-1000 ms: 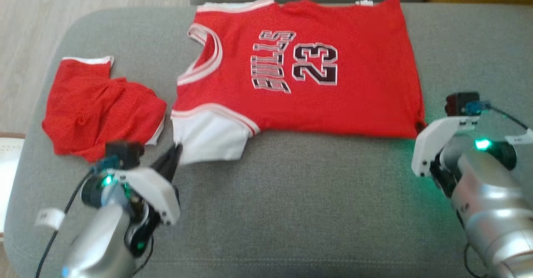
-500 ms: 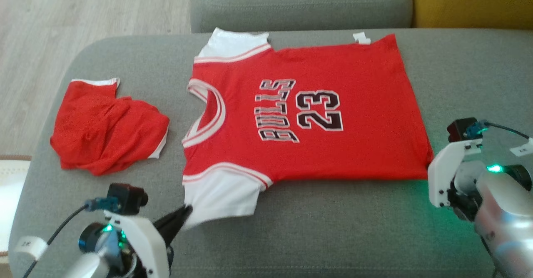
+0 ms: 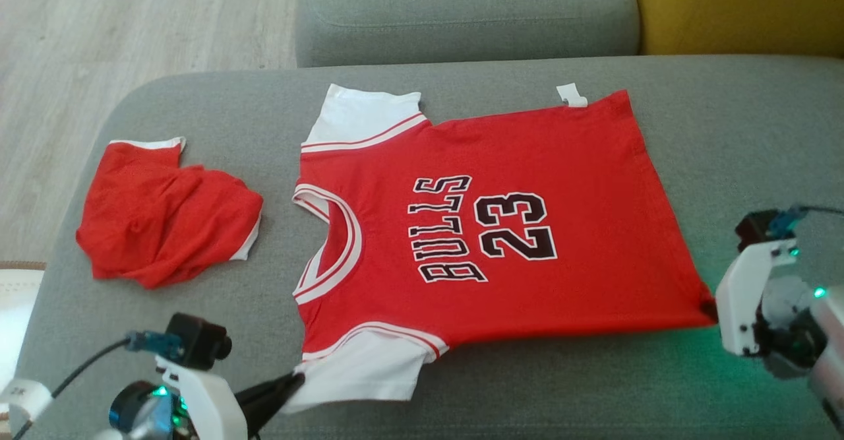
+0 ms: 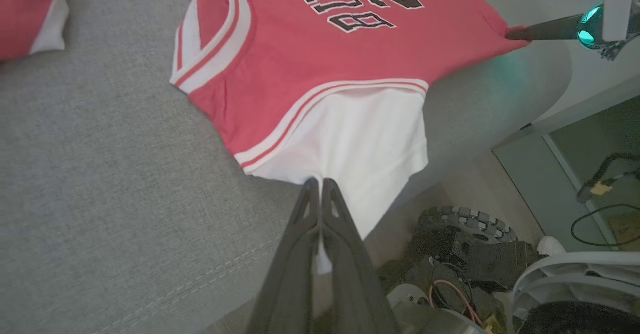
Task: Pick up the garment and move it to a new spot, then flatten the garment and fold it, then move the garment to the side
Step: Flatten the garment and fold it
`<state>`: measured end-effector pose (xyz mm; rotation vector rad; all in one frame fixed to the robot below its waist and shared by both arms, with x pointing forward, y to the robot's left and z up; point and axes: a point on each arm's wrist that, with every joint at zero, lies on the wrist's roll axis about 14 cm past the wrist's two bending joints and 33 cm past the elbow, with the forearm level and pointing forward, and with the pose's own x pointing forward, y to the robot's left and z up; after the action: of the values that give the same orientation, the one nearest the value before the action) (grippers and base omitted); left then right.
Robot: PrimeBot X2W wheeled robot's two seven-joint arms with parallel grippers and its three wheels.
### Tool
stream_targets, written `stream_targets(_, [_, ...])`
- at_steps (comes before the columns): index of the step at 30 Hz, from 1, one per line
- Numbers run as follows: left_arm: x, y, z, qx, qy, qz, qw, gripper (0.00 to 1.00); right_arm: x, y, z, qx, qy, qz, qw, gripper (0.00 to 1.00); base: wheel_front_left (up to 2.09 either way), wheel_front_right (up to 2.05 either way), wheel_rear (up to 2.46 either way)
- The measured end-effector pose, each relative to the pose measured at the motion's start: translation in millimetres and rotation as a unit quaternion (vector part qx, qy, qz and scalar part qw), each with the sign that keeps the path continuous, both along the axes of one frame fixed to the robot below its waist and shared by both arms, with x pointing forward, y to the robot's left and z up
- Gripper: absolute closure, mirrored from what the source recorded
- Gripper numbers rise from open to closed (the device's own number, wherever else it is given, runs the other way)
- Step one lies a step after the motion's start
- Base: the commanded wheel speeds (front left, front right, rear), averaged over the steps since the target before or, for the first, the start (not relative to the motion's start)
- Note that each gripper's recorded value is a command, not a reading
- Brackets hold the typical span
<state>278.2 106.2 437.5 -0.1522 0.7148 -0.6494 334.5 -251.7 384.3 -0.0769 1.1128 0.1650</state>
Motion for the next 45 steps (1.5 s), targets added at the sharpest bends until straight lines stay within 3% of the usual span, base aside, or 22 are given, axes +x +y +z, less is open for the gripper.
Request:
stream_targets(11, [50.7, 2.9, 18.5, 0.044, -0.064, -0.005, 0.997, 1.0, 21.6, 4.7, 9.7, 0.016, -0.007, -0.018, 1.0, 1.0, 0.0, 0.0, 0.0])
stream_targets(21, [120.2, -5.1, 30.2, 0.07, -0.105, -0.01, 0.992, 1.0, 77.9, 21.0, 22.0, 0.011, -0.037, -0.017, 0.999, 1.0, 0.0, 0.0, 0.0])
stream_targets(40, [178.0, -3.2, -10.4, 0.127, -0.09, -0.016, 0.988, 1.0, 117.9, 32.6, -2.2, 0.003, -0.041, -0.027, 0.999, 1.0, 0.0, 0.0, 0.0])
stream_targets(41, [179.3, -3.6, -12.7, 0.123, -0.089, -0.013, 0.988, 1.0, 123.7, 35.3, 0.8, 0.008, -0.06, -0.027, 0.998, 0.09, 0.0, 0.0, 0.0])
stream_targets(42, [180.1, -3.6, -13.4, 0.122, -0.09, -0.013, 0.988, 1.0, 127.2, 36.3, 2.8, 0.01, -0.072, -0.026, 0.997, 0.0, 0.0, 0.0, 0.0])
stream_targets(43, [180.9, -3.3, -14.5, 0.124, -0.091, -0.013, 0.988, 1.0, 130.4, 36.7, 4.6, 0.011, -0.083, -0.026, 0.996, 0.0, 0.0, 0.0, 0.0])
stream_targets(44, [182.0, -2.8, -15.1, 0.125, -0.093, -0.013, 0.988, 0.73, 133.8, 36.2, 6.8, 0.012, -0.095, -0.028, 0.995, 0.0, 0.0, 0.0, 0.0])
stream_targets(45, [183.9, -2.0, -14.1, 0.124, -0.097, -0.01, 0.987, 0.17, 137.5, 36.3, 9.8, 0.011, -0.107, -0.027, 0.994, 0.0, 0.0, 0.0, 0.0])
